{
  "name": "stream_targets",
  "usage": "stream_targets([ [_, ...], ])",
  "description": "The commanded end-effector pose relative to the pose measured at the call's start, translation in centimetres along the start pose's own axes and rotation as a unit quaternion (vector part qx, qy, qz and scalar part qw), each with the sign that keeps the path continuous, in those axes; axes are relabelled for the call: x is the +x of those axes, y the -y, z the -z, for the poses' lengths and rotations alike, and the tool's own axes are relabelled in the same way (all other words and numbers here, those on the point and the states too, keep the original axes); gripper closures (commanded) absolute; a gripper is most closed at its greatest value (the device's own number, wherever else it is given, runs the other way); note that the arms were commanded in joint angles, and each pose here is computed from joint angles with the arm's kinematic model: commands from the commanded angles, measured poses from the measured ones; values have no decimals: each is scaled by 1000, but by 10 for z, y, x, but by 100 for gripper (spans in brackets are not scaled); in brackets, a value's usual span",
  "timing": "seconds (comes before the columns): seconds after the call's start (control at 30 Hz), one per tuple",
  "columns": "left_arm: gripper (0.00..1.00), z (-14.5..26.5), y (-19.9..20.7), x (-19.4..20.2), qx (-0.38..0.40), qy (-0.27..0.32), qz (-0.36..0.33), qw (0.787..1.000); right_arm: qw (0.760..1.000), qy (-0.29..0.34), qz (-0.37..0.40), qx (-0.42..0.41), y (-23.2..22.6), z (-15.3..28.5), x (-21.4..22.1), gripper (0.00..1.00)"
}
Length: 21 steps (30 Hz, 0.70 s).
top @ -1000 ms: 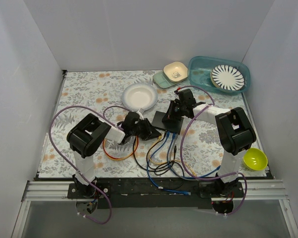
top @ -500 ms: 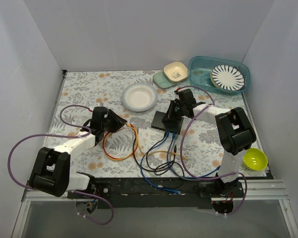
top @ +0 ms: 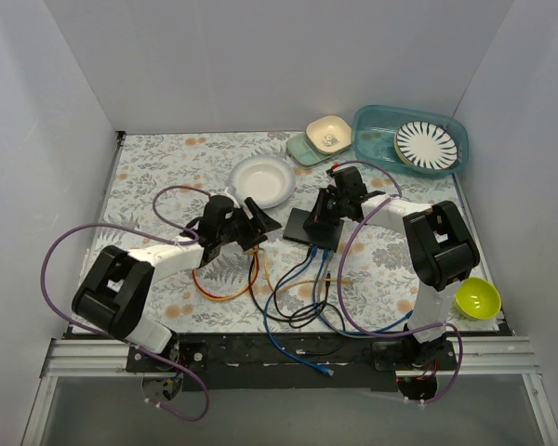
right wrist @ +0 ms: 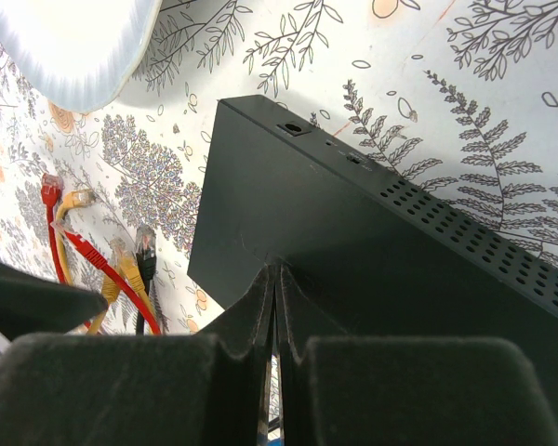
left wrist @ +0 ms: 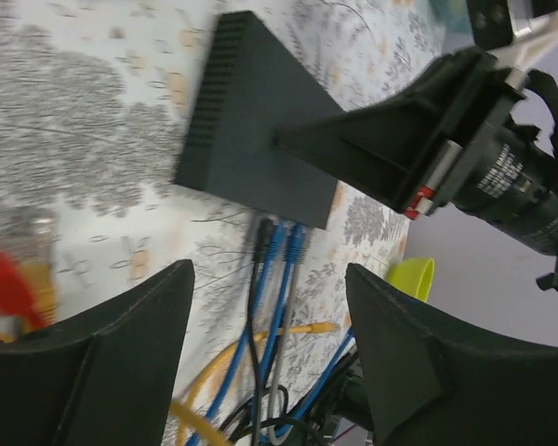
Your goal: Pull the plug from the switch port
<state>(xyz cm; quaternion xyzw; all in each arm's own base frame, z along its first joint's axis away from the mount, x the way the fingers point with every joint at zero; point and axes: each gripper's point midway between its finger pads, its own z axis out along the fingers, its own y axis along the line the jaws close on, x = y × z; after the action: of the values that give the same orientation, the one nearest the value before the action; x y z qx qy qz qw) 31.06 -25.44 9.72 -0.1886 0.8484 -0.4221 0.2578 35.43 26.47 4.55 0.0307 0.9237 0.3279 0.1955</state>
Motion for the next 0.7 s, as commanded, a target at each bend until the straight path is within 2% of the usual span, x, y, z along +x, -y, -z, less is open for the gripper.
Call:
stream_targets([
  [0.0,37,-12,60,-5,59,22,-26,998,995,-52,-14,78,48,-3,36,94],
  [0.03,37,-16,55,-16,33,58,-23,997,995,-52,-16,79,49,-2,37,93],
  [0.13,38,-23,57,-21,13,74,-32,997,995,-52,-15,81,49,-1,38,93],
  [0.23,39,-40,62,-11,25,43,-44,998,995,-53,-14,83,51,-1,40,93],
  [0.27,40,-43,75,5,62,0,-50,997,995,-54,-15,84,53,-1,41,94],
  [0.3,42,-59,61,18,51,-33,-44,997,995,-54,-14,86,53,-1,40,93],
  [0.4,50,-70,68,54,81,-101,-46,991,995,-53,-16,87,54,-1,41,94],
  [0.47,53,-73,60,76,83,-119,-45,988,995,-53,-16,87,55,0,41,94],
  [0.67,54,-72,30,96,56,-125,-31,990,995,-50,-17,88,56,1,37,94],
])
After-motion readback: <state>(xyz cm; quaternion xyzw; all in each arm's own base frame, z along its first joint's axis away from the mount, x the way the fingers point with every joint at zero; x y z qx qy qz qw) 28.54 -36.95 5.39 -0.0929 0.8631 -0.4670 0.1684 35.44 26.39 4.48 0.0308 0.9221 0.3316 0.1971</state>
